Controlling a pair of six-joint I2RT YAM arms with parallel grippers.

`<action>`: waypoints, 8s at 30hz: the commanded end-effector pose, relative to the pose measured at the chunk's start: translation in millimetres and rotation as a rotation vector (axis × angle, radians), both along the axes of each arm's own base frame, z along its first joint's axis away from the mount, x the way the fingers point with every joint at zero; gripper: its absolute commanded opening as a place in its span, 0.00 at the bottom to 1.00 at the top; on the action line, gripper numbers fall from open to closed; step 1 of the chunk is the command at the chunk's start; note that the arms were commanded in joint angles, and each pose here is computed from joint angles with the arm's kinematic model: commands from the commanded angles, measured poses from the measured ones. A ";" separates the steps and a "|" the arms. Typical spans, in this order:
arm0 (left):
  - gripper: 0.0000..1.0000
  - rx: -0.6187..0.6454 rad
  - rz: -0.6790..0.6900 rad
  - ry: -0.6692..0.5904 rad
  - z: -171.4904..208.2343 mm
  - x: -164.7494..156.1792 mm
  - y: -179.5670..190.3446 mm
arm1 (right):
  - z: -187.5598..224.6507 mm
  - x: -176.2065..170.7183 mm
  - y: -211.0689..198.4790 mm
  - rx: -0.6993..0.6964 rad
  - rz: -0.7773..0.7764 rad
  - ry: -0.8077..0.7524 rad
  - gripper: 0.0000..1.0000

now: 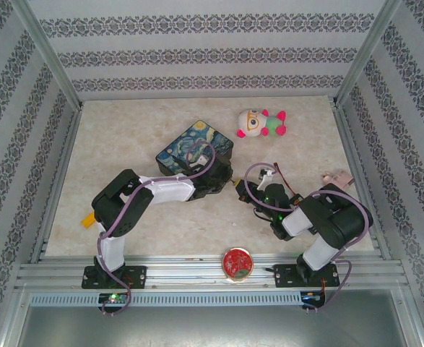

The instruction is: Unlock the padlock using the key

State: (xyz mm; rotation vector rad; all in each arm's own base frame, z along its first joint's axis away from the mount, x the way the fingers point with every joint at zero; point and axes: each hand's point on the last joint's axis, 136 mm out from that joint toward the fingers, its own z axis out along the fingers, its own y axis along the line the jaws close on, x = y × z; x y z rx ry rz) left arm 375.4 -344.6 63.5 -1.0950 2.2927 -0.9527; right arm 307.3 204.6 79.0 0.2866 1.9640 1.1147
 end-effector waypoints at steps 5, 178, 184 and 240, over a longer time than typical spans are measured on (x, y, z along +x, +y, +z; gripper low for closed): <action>0.27 -0.133 -0.009 0.100 -14.9 -10.5 -18.2 | 13.3 7.8 12.4 0.050 0.005 -0.043 0.00; 0.25 -0.001 -0.329 -0.096 0.3 -31.1 -12.5 | -5.7 -6.6 21.2 -0.039 0.258 0.252 0.21; 0.25 -0.001 -0.331 -0.095 -0.2 -31.9 -12.1 | -9.2 -3.7 23.5 -0.027 0.258 0.258 0.17; 0.68 0.344 -0.175 -0.242 31.0 -4.8 46.5 | -3.2 44.5 39.6 0.538 0.120 0.433 0.00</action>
